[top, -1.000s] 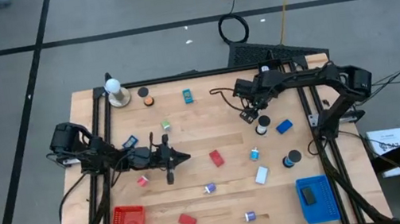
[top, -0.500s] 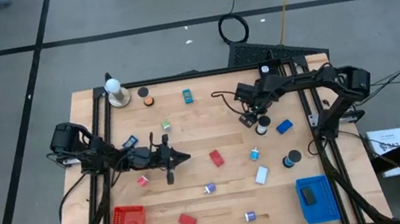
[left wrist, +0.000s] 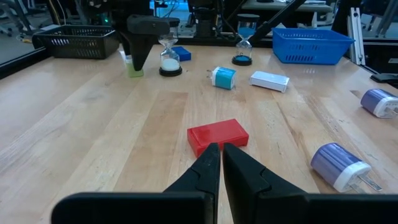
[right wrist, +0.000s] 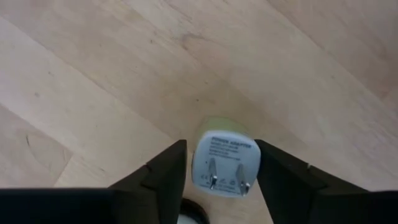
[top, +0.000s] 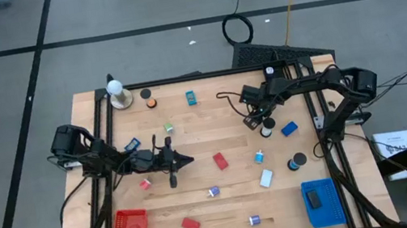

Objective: Pick & Place Office items
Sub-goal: Put the white charger adapter into the black bin

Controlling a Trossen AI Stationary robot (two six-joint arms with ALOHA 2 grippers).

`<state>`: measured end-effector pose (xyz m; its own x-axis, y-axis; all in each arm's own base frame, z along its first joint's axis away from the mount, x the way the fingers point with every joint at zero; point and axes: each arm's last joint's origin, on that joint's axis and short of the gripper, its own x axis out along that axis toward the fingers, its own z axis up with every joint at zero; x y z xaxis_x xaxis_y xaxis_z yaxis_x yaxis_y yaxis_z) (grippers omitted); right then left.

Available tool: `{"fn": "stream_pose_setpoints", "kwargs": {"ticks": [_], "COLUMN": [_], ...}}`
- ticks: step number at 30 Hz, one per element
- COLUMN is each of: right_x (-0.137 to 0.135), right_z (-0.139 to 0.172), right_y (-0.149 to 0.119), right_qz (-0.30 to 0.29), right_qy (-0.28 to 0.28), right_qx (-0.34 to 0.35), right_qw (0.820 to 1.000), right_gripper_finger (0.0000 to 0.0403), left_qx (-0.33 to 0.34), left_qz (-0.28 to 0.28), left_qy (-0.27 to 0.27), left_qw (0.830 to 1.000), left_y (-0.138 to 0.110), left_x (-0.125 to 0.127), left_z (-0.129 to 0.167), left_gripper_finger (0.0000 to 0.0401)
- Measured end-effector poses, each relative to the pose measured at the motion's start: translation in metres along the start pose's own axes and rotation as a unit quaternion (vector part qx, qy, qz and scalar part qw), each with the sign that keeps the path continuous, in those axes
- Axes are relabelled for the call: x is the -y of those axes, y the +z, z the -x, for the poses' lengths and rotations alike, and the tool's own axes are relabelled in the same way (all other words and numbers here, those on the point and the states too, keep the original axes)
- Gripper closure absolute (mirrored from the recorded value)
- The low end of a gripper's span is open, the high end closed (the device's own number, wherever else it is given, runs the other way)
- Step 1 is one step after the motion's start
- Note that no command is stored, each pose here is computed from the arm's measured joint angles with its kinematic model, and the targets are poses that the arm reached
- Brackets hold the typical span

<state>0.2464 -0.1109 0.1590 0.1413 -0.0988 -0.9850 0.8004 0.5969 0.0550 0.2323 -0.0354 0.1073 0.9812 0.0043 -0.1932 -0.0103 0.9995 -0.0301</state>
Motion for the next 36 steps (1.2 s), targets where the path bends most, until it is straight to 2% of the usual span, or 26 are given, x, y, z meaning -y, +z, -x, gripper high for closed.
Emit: {"fn": "stream_pose_setpoints", "kwargs": {"ticks": [9,14,17,20,24,28,33,36], "right_x": [0.006,0.008,0.012,0.017,0.040,0.081,0.133,0.155], "right_z": [-0.001,0.000,0.012,0.037,0.076,0.100,0.098,0.090], "right_y": [0.004,0.005,0.007,0.016,0.034,0.052,0.062,0.065], "right_qz": [-0.009,-0.015,-0.023,-0.034,-0.055,-0.100,-0.151,-0.174], "right_qy": [-0.019,-0.002,0.011,0.013,0.012,-0.014,-0.035,-0.044], "right_qx": [0.016,0.009,-0.001,0.004,0.031,0.059,0.064,0.053], "right_qw": [1.000,1.000,1.000,0.999,0.998,0.993,0.986,0.982], "right_gripper_finger": [0.0272,0.0272,0.0267,0.0264,0.0267,0.0266,0.0267,0.0267], "left_qx": [0.000,0.000,0.000,0.005,0.029,0.056,0.071,0.071], "left_qz": [0.000,0.001,0.001,0.001,0.003,0.002,-0.016,-0.024], "left_qy": [0.000,0.000,0.000,0.000,-0.002,0.009,0.045,0.063], "left_qw": [1.000,1.000,1.000,1.000,1.000,0.998,0.996,0.995], "left_y": [0.000,0.000,0.000,0.001,0.006,0.011,0.014,0.015], "left_x": [0.000,0.000,0.000,0.000,0.000,-0.001,-0.009,-0.017], "left_z": [0.000,0.000,0.000,0.000,0.000,0.000,0.000,-0.001], "left_gripper_finger": [0.0375,0.0375,0.0375,0.0375,0.0375,0.0375,0.0375,0.0375]}}
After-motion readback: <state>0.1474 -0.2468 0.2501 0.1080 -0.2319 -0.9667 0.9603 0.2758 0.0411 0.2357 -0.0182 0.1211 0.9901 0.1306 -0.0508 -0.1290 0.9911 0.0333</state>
